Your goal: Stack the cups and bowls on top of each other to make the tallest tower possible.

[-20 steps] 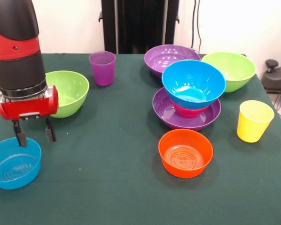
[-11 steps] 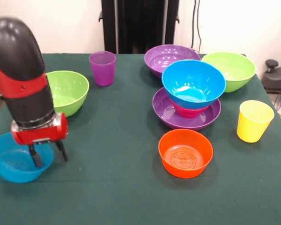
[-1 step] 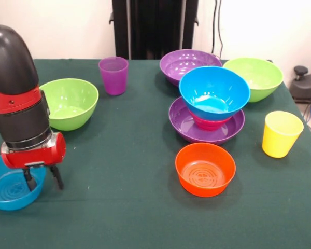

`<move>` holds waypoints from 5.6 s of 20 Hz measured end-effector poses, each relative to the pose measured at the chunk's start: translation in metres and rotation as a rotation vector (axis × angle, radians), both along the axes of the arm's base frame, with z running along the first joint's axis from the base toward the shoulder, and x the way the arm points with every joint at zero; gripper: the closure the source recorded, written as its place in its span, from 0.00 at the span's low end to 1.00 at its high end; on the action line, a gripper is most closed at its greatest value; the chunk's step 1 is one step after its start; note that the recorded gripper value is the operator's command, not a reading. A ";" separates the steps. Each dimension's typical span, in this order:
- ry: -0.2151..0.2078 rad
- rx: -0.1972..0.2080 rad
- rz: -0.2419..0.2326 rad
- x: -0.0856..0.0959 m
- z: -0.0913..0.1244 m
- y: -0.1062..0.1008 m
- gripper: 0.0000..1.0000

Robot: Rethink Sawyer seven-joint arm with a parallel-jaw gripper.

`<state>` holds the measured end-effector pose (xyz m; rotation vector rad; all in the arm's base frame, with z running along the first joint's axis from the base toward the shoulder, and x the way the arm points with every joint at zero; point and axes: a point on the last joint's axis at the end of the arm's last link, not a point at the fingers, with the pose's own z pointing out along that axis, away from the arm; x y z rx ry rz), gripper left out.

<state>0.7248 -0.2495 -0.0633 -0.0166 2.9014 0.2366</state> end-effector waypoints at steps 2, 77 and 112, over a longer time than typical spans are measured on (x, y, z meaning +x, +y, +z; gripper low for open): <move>-0.002 0.000 -0.002 0.000 -0.001 -0.001 1.00; 0.087 -0.249 -0.183 -0.155 0.205 0.345 1.00; 0.132 -0.236 -0.336 -0.123 0.170 0.373 1.00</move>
